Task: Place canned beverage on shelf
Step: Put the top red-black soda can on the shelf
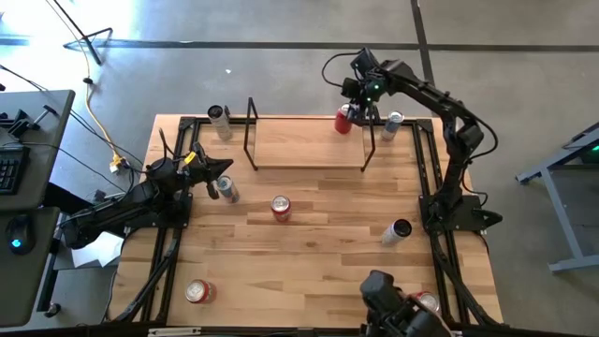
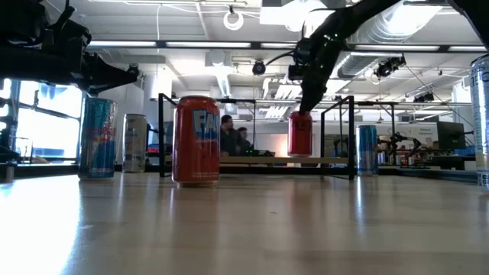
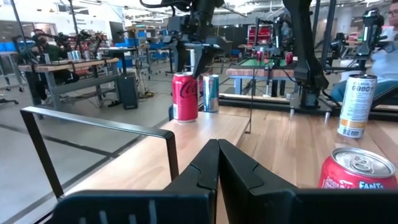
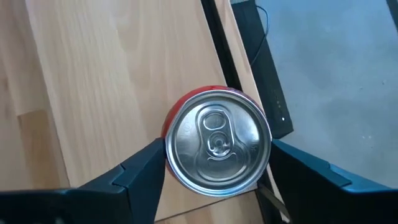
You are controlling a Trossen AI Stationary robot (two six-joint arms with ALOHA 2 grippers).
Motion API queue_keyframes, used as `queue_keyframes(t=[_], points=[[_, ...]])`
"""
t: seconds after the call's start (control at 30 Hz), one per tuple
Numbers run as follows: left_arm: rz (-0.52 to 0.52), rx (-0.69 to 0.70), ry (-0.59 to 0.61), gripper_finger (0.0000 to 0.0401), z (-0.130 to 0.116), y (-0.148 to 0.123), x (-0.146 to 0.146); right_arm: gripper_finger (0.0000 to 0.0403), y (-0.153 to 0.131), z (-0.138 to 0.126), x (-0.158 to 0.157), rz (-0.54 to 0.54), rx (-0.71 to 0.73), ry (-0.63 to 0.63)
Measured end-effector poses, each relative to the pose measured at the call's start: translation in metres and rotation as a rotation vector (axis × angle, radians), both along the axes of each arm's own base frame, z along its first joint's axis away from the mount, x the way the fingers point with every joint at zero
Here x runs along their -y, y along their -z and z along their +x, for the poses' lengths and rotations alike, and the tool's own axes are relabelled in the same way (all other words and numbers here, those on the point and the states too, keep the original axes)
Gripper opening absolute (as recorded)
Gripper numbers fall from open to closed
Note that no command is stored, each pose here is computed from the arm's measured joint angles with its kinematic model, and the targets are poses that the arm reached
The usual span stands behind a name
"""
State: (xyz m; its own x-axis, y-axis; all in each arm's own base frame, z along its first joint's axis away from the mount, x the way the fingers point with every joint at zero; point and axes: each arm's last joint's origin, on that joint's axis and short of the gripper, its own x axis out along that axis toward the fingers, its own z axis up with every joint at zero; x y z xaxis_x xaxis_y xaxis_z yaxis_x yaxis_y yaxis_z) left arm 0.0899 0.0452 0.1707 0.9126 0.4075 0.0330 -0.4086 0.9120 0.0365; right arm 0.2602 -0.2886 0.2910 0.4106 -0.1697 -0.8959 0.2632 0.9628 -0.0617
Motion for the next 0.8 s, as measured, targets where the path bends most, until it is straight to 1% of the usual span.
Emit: queue_keyframes(t=[0.1, 0.37, 0.63, 0.8], points=[[-0.004, 0.002, 0.001, 0.0, 0.0, 0.0, 0.0, 0.0273, 0.001, 0.001, -0.001, -0.011, -0.014, 0.003], [-0.004, 0.002, 0.0, 0.0, 0.0, 0.0, 0.0, 0.0278, 0.001, 0.001, -0.002, -0.009, -0.027, 0.002], [-0.005, 0.002, 0.001, 0.0, 0.0, 0.0, 0.0, 0.0278, -0.015, -0.002, -0.006, 0.011, -0.06, 0.007], [-0.005, 0.002, 0.001, 0.0, 0.0, 0.0, 0.0, 0.0279, -0.017, -0.002, -0.006, 0.01, -0.062, 0.009]])
